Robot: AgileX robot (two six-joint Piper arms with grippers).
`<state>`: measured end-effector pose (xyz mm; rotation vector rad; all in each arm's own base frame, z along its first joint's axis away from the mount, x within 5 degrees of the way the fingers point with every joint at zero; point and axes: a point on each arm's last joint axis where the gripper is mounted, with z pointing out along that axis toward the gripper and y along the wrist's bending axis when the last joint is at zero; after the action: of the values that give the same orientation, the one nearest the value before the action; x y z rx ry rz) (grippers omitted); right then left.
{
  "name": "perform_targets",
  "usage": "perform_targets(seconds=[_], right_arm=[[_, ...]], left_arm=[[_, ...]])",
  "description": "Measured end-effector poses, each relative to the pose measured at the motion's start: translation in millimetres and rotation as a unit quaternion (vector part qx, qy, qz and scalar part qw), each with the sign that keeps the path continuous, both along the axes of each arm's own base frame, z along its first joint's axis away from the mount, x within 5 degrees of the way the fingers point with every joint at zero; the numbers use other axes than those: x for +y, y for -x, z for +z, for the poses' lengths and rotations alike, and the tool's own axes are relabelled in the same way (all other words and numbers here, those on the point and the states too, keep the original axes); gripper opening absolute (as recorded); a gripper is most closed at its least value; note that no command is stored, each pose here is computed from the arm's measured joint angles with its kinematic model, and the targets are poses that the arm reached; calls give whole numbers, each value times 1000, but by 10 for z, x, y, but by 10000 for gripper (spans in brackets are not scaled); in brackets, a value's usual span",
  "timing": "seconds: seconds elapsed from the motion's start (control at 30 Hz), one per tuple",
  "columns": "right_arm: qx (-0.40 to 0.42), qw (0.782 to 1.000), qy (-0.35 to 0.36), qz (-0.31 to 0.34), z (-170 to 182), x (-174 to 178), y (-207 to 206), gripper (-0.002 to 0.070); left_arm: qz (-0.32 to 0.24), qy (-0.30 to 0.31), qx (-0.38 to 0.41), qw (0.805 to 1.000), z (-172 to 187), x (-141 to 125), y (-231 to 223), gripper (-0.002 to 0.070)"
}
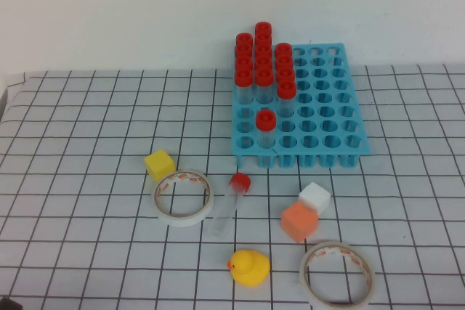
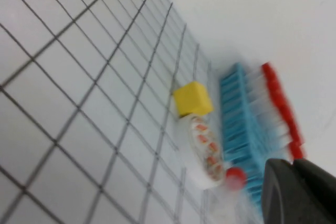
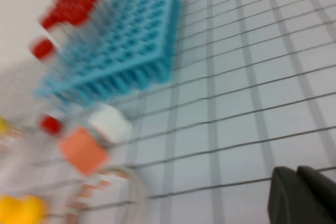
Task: Place the test tubes
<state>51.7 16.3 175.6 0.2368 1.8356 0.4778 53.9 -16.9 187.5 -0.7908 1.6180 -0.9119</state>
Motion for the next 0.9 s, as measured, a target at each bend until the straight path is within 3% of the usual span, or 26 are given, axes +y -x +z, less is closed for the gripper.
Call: perform_targets(seconds=[0.13,0.17,0.2,0.3,0.47,0.6,0.73,0.9], right_arm=[[8,993,-121,9,39,66,7,-1],[10,988,-153,11,53,82,9,-1],[8,979,-203,11,83,97,8,-1],[-13,972,-236,-5,131,71,-7,-1],[-44,966,-253,-29,182,20,-24,-1],[-44,966,-254,-29,182,21,-24,-1],[-28,971,-237,-11,155,55,-14,-1],[-9,978,-210,15,118,100,4,-1]], left_arm=[[10,60,-19,998,53,5,-7,-1],[5,41,-24,999,56,0,-6,-1],[-25,-24,-33,999,101,-40,11,-1],[-92,-144,-61,983,336,-134,76,-1],[-193,-285,-24,938,692,-229,57,-1],[-274,-396,19,876,1007,-239,-84,-1],[-330,-433,41,838,1337,-244,-334,-1],[-377,-457,53,804,1534,-275,-673,-1]])
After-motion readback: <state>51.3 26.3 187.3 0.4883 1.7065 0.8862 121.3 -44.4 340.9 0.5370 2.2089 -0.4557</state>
